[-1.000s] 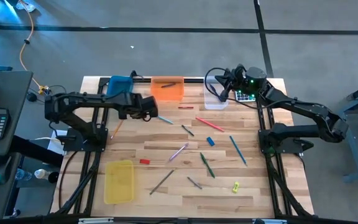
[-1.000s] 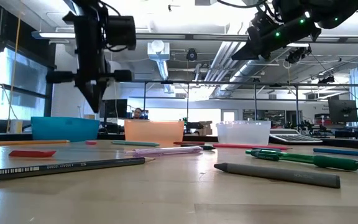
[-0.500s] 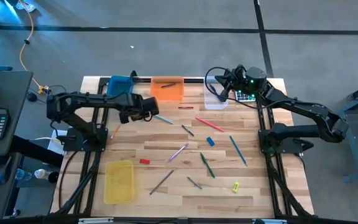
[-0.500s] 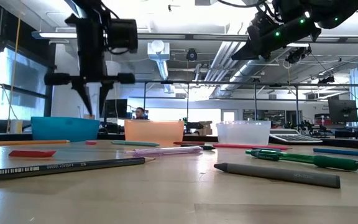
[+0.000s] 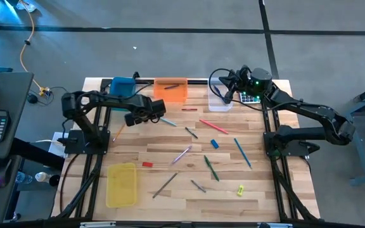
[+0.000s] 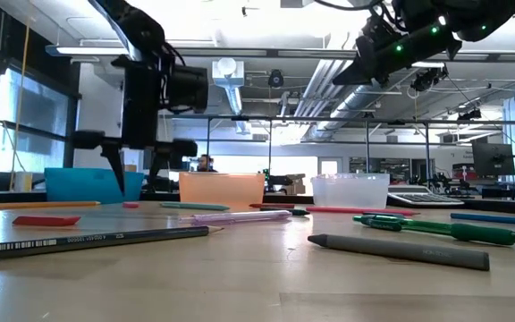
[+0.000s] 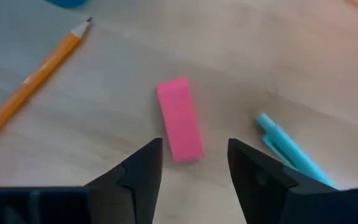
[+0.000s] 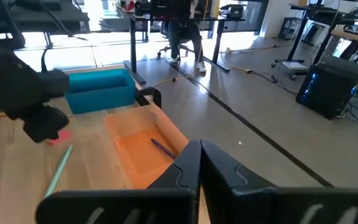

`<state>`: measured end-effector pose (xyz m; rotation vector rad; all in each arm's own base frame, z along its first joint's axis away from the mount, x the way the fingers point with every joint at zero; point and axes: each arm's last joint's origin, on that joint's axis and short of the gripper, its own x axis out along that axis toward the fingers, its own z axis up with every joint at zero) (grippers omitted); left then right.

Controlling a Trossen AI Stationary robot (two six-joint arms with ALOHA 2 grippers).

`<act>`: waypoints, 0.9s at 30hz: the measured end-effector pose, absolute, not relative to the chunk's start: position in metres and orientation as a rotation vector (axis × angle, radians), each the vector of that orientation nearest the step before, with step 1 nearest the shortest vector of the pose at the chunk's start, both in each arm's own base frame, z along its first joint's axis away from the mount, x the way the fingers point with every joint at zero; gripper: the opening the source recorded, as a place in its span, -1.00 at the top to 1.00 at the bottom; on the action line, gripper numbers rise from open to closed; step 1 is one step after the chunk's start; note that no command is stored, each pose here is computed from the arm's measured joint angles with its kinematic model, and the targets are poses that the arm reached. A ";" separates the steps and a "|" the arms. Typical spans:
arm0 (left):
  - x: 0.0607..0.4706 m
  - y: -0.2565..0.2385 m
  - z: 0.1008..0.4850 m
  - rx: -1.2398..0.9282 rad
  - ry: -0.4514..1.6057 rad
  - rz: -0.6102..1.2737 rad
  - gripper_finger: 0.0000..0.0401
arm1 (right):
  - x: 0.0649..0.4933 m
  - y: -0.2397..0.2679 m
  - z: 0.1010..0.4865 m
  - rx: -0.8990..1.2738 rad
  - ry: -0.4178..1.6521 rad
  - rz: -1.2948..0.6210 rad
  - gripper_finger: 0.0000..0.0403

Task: Sort crayons/erasers/pens/pencils in bins
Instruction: Put the pink eraser into the blue bin

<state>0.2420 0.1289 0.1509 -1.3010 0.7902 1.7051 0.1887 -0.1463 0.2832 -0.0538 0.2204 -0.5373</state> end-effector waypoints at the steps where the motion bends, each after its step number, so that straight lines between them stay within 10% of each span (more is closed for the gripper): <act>1: 0.242 0.130 0.148 -1.301 0.779 1.725 0.17 | 0.189 -0.146 0.284 -0.051 0.215 -0.538 1.00; 27: 0.255 0.117 0.126 -1.018 1.007 1.602 0.61 | 0.189 -0.146 0.284 -0.035 0.208 -0.545 1.00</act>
